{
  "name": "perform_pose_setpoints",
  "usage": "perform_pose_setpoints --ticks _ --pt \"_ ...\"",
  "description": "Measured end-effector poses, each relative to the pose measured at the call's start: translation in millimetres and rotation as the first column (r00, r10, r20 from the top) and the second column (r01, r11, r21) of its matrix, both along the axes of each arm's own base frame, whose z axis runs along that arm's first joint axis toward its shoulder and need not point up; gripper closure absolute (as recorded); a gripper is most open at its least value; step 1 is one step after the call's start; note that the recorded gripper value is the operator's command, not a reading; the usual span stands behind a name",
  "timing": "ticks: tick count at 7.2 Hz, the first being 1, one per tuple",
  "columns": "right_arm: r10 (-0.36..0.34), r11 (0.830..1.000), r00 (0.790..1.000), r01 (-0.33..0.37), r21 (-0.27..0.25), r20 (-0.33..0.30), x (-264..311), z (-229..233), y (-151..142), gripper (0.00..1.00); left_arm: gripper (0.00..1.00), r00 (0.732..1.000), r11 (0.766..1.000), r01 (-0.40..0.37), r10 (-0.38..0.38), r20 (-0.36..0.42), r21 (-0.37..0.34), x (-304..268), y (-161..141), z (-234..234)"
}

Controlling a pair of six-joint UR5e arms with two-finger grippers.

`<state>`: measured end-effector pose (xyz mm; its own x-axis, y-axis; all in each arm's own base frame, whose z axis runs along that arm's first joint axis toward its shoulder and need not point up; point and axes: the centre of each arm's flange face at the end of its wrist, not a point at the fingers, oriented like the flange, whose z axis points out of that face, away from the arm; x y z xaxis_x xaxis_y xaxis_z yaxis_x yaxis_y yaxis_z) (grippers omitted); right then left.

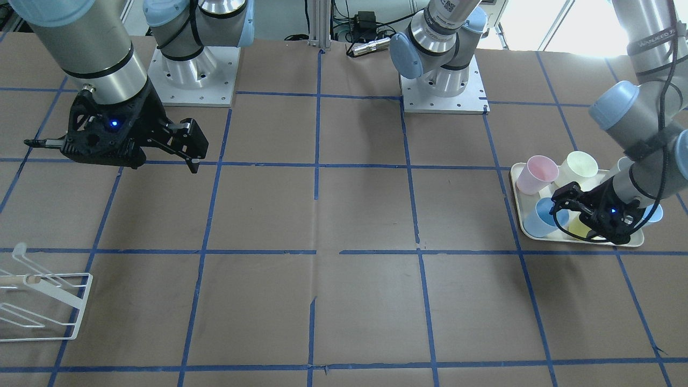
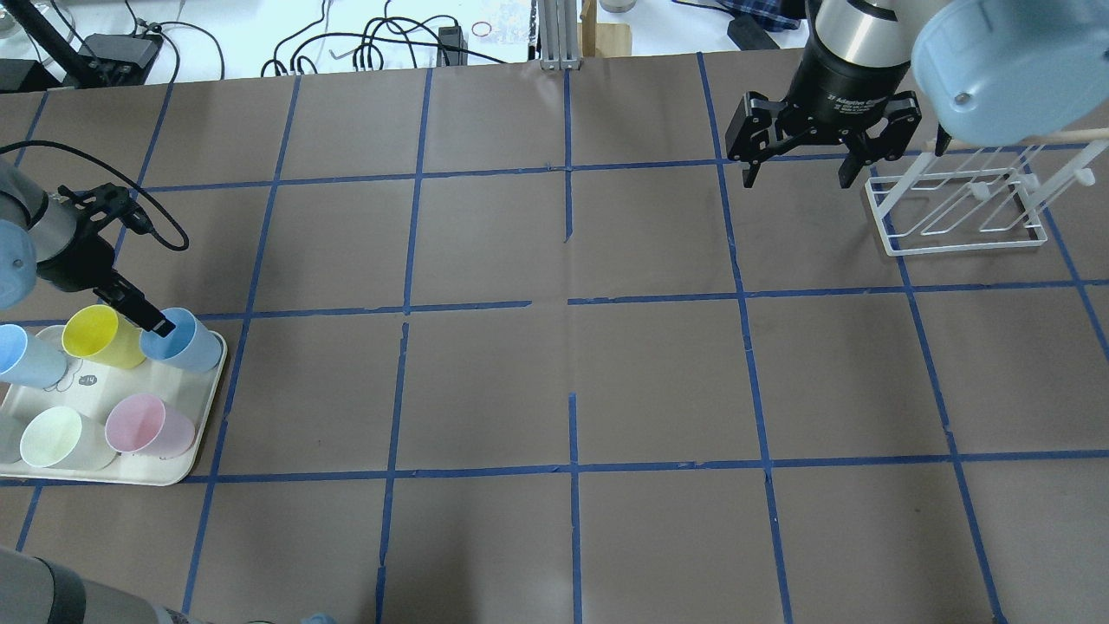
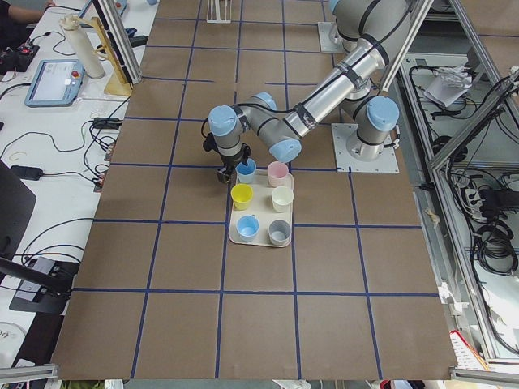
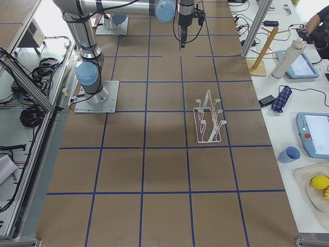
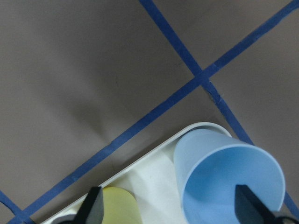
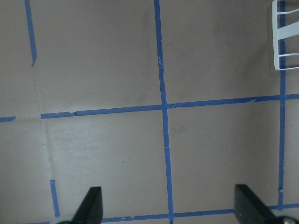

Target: Transfer IKEA cup to right arm and place on rack

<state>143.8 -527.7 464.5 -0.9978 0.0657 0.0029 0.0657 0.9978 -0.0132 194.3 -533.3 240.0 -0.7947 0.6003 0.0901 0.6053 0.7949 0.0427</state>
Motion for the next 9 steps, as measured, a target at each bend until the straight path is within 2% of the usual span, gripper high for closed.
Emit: perform_pose_setpoints --ticks 1,2,3,6,7,9 --pt "0.000 1.000 1.000 0.000 0.000 -0.001 -0.1 0.0 0.0 0.00 0.65 1.000 1.000 -0.006 0.006 -0.001 0.004 -0.9 1.5 -4.3" --pt "0.000 1.000 1.000 0.000 0.000 -0.001 -0.1 0.0 0.0 0.00 0.95 1.000 1.000 -0.013 0.013 -0.002 0.009 -1.1 2.0 -7.4" --pt "0.000 1.000 1.000 0.000 0.001 -0.002 -0.2 -0.5 -0.3 0.00 1.00 1.000 1.000 -0.016 0.016 -0.002 0.012 -1.1 2.2 -9.2" --pt "0.000 1.000 1.000 0.000 0.001 -0.002 -0.4 -0.7 -0.8 0.00 1.00 1.000 1.000 -0.027 0.027 0.008 0.002 -2.0 0.7 2.2" --pt "-0.001 1.000 1.000 0.001 0.000 -0.004 -1.0 0.4 -0.3 0.00 1.00 1.000 1.000 -0.029 0.029 0.010 -0.007 -1.4 -3.8 15.6" --pt "-0.003 1.000 1.000 0.003 -0.002 -0.005 -1.9 1.9 0.3 0.00 1.00 0.999 1.000 -0.027 0.027 -0.025 0.001 0.4 -29.7 77.5"
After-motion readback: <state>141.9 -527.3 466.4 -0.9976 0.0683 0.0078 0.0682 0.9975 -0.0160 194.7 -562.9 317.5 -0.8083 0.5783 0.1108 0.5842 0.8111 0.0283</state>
